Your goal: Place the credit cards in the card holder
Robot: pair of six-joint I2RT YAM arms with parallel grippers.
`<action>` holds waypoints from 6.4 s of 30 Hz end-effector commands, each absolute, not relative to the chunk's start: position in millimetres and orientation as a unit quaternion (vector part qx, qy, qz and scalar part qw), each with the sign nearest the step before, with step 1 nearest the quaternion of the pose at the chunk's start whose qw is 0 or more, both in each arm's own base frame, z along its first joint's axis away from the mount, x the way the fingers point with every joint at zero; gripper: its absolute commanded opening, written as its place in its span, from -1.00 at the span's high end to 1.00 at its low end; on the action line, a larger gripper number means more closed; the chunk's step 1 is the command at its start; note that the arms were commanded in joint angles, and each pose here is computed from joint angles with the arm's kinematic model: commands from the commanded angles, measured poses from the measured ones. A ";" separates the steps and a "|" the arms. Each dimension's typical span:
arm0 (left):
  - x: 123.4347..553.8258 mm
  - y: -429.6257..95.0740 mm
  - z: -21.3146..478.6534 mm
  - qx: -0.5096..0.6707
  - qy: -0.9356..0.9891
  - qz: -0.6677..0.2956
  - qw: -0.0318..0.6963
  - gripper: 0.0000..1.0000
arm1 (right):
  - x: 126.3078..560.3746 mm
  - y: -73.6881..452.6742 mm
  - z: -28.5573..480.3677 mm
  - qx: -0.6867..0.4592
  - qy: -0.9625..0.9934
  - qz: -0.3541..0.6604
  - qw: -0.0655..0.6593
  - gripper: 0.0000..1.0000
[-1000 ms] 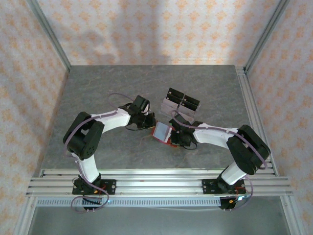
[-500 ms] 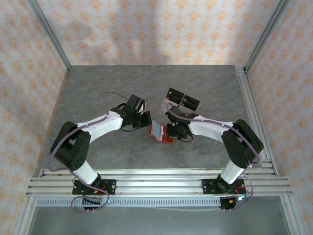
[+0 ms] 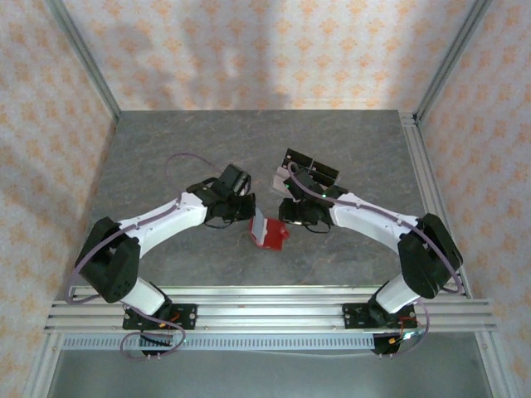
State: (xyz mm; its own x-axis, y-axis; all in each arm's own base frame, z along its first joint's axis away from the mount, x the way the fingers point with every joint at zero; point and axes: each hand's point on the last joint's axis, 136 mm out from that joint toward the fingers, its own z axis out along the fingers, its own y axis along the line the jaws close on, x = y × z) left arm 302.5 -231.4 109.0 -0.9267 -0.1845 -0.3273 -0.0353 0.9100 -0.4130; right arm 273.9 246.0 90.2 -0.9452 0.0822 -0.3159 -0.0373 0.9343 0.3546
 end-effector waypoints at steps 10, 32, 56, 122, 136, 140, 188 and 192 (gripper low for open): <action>286.6 -295.7 106.2 0.042 0.968 -0.115 0.217 1.00 | 267.5 191.5 55.9 0.072 0.976 0.132 0.155 0.31; 290.6 -237.3 101.1 -0.055 0.960 -0.023 0.274 1.00 | 260.5 207.9 111.7 0.076 0.956 0.225 0.170 0.32; 287.1 -214.6 92.2 -0.076 0.958 -0.013 0.276 1.00 | 264.1 294.8 74.4 0.055 0.948 0.295 0.110 0.44; 280.6 -150.5 24.7 0.049 0.978 0.148 0.137 -0.39 | 266.2 285.1 28.4 0.057 0.968 0.229 0.084 0.36; 287.3 -156.5 46.6 0.037 0.976 0.110 0.186 -0.45 | 268.5 291.9 45.8 0.040 0.966 0.241 0.086 0.34; 296.3 -168.2 75.2 0.029 0.973 0.068 0.221 -0.60 | 270.4 295.5 59.8 0.026 0.965 0.246 0.090 0.33; 262.0 -133.7 19.7 0.051 0.976 0.141 0.160 -0.60 | 254.9 247.9 38.3 0.024 0.982 0.157 0.098 0.38; 264.6 -133.5 23.1 0.049 0.975 0.142 0.167 -0.60 | 261.8 254.3 63.6 0.011 0.978 0.176 0.115 0.38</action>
State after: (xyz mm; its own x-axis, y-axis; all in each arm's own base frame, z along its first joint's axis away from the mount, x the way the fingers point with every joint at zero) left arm 270.2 -147.9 28.4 -0.9373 0.1181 -0.3278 0.0470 0.9751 0.2168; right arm 251.8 251.1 42.6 -0.9824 0.0620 -0.1762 0.0015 0.9458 0.3247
